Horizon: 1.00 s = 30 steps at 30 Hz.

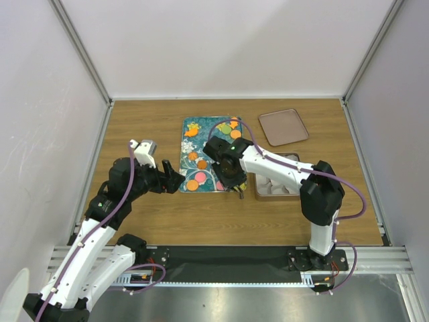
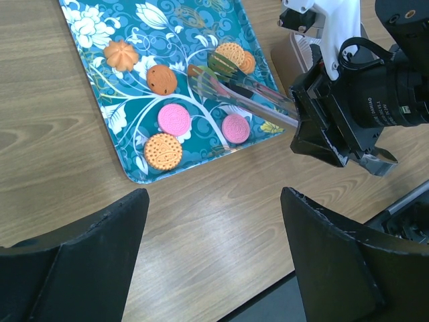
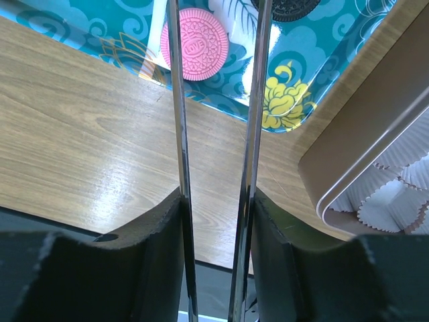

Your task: Pack the cookies

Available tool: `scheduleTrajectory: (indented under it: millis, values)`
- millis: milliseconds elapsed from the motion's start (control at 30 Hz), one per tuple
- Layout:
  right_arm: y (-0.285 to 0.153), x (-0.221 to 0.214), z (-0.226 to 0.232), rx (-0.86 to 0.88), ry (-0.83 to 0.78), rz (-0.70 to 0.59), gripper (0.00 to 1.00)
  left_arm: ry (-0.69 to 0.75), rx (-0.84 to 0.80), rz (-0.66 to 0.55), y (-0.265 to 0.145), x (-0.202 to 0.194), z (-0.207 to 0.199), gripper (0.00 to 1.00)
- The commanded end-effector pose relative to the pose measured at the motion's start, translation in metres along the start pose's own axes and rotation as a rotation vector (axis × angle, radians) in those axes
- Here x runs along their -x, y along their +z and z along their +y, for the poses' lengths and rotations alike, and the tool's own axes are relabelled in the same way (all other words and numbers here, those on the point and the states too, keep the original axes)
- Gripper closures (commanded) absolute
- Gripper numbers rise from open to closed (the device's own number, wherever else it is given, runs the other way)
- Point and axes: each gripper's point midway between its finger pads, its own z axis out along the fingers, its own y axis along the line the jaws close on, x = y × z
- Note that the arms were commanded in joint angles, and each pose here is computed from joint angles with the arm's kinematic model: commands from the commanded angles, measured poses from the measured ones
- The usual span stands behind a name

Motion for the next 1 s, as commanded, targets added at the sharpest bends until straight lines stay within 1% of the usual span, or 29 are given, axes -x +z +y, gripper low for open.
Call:
scheduleTrajectory:
  millis: [0, 133, 533, 967]
  values:
    - [-0.02, 0.014, -0.001, 0.026, 0.004, -0.053, 0.6, 0.021, -0.02, -0.03, -0.001, 0.006, -0.005, 0.14]
    - [-0.027, 0.019, -0.005, 0.022, 0.018, -0.078, 0.61, 0.021, -0.019, -0.029, -0.001, 0.006, -0.005, 0.14]
    - [-0.065, 0.031, -0.023, 0.012, 0.079, -0.182, 0.62, 0.02, -0.014, -0.027, 0.0, 0.006, -0.004, 0.14]
    - [-0.082, 0.026, -0.037, 0.017, 0.171, -0.222, 0.62, 0.018, -0.011, -0.008, 0.004, 0.003, -0.002, 0.14]
